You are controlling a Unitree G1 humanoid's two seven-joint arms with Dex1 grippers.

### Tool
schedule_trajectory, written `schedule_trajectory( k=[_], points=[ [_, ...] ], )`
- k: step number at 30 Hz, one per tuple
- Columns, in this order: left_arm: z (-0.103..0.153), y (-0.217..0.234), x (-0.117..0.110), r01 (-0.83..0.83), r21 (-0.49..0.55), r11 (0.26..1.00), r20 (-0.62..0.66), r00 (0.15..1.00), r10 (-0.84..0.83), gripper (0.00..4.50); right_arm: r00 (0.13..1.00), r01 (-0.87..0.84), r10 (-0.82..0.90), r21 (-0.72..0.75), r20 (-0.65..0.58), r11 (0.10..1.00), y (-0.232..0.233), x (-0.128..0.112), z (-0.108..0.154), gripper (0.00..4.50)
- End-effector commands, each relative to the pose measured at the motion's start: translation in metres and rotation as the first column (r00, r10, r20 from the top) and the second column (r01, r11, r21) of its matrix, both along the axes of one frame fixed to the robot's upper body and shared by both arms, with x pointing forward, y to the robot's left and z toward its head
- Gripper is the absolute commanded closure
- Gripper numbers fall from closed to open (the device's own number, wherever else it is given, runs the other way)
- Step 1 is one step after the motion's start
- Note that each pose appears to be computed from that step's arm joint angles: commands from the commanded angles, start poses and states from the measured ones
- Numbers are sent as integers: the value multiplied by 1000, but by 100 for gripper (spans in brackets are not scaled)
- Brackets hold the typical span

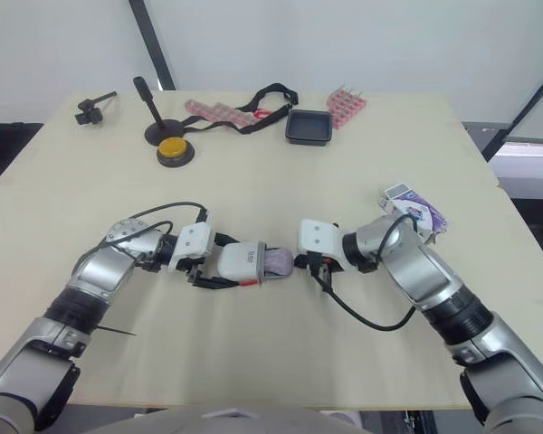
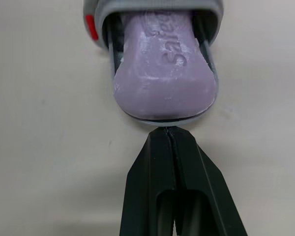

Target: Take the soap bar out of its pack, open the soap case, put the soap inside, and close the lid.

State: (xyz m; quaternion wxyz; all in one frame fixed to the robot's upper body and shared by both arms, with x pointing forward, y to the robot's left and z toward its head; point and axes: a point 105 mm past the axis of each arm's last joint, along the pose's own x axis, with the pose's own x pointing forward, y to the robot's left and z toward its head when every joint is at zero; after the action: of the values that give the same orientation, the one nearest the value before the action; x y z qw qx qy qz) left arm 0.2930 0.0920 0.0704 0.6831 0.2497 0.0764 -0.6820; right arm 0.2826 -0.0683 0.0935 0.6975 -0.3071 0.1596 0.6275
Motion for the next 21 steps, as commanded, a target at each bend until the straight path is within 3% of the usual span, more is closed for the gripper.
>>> schedule_trajectory(
  k=[1,13,21],
  points=[
    [10,-1,3,9,-11,1000,43,999,-8,105,999,-34,33,16,38,999,8,0,13,446],
    [13,-10,2,12,-31,999,51,999,-10,105,997,-66,65,19,38,998,22,-2,8,446],
    [15,-19,-7,36,-84,996,60,998,-31,105,998,59,-60,35,8,998,-21,0,21,446]
  ],
)
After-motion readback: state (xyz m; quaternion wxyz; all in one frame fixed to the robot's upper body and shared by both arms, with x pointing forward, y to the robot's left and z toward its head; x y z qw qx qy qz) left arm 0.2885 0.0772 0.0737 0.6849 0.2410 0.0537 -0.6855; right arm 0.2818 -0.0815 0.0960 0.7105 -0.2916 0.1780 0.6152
